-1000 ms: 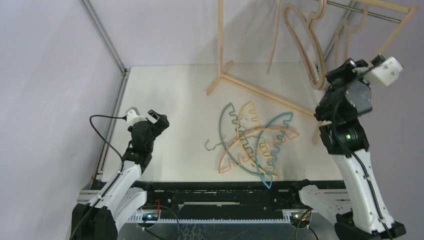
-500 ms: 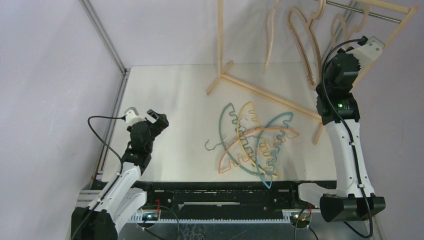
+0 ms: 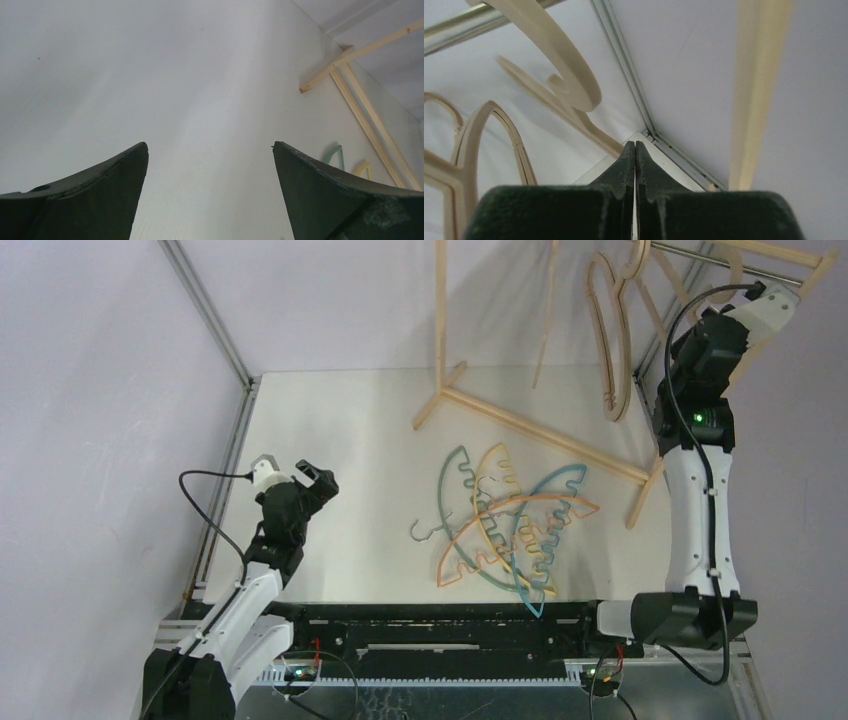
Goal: Organize the hangers
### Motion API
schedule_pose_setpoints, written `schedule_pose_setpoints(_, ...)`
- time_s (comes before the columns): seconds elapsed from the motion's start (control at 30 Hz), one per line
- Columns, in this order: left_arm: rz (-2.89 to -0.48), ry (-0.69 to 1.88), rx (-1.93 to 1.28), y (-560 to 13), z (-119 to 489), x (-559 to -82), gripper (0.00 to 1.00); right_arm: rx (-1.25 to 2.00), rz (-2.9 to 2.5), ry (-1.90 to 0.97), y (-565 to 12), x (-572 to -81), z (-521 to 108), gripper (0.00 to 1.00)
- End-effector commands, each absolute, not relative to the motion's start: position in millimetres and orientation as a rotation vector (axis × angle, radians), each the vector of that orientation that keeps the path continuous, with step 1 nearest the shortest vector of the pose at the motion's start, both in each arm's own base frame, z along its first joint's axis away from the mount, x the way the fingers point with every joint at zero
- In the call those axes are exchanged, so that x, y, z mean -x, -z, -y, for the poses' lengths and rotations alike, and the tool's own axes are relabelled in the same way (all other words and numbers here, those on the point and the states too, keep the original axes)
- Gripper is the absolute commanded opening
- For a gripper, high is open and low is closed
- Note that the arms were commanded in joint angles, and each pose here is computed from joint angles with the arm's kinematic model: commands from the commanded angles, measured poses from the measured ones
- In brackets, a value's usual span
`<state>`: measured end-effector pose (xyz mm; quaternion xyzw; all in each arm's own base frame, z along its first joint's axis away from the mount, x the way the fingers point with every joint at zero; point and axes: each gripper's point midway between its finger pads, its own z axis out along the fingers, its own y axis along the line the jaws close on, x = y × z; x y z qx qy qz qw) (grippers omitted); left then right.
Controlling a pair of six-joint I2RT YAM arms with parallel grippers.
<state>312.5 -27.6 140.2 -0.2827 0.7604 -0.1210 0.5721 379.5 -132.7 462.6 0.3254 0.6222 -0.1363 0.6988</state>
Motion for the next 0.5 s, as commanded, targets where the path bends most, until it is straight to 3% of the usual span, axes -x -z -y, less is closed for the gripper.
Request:
schedule_pose_setpoints(0.0,-1.757,0.265,0.65,-146,23,-313,0.99,-0.691,-1.438,0.295,-457,-397,139,0.01)
schedule_pose_setpoints(0.2,-1.753,0.261,0.653,-147,23,-314,1.0,-0.656,-1.485,0.222,-448,-412,138,0.01)
schedule_pose_setpoints(0.47,-1.753,0.269,0.65,-148,24,-315,0.99,-0.487,-1.55,-0.028,-445,-432,81,0.01)
